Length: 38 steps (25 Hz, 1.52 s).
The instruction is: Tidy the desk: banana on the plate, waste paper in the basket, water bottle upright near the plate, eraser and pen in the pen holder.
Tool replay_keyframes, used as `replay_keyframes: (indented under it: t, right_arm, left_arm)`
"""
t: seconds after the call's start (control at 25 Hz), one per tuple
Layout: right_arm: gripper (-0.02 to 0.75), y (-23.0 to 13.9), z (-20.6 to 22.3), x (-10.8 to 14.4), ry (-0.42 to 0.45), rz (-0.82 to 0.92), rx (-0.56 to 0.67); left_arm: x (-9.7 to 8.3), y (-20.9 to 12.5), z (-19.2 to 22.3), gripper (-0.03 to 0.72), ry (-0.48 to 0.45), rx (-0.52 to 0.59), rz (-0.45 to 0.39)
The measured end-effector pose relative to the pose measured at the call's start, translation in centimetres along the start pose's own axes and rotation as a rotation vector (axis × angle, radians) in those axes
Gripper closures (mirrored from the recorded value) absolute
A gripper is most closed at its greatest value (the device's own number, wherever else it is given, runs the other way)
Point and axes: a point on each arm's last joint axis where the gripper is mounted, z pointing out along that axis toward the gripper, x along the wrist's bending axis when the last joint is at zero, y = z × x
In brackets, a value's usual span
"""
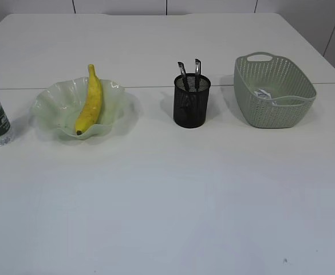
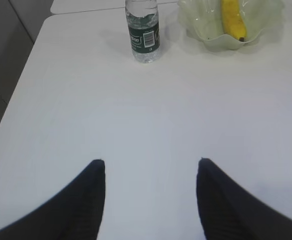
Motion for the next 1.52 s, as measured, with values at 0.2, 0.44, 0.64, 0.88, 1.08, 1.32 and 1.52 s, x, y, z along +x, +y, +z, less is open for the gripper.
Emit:
replay_keyframes:
  t: [0.2,0.44,0.64,0.88,1.08,1.32,1.52]
  right_arm:
    - [0.505,0.00,0.00,-0.01,-0.001,-0.001,0.000]
    - [0.505,0.00,0.00,-0.01,-0.001,-0.001,0.000]
    - [0.505,0.00,0.00,-0.01,-0.001,-0.001,0.000]
    - [0.505,0.00,0.00,-0.01,-0.001,-0.001,0.000]
    - [0.505,0.00,0.00,-0.01,-0.001,-0.001,0.000]
    - [0.505,0.00,0.00,-0.01,-0.001,-0.001,0.000]
    - [0.505,0.02,0.00,-0.01,-0.002,-0.001,-0.002]
  left_arm:
    - [0.03,0.00,0.00,0.276,-0.030,-0.002,0.017]
    - [0.08,0.00,0.02,0.276,-0.092,-0.006,0.051]
    - [0.04,0.00,0.01,0.276,-0.097,-0.006,0.048]
    - [0.04,0.00,0.01,0.276,-0.097,-0.006,0.048]
    - [0.04,0.00,0.01,0.274,-0.097,-0.006,0.048]
    - [0.04,0.00,0.01,0.276,-0.097,-0.006,0.048]
    - [0.04,0.00,0.01,0.276,-0.097,-0.006,0.048]
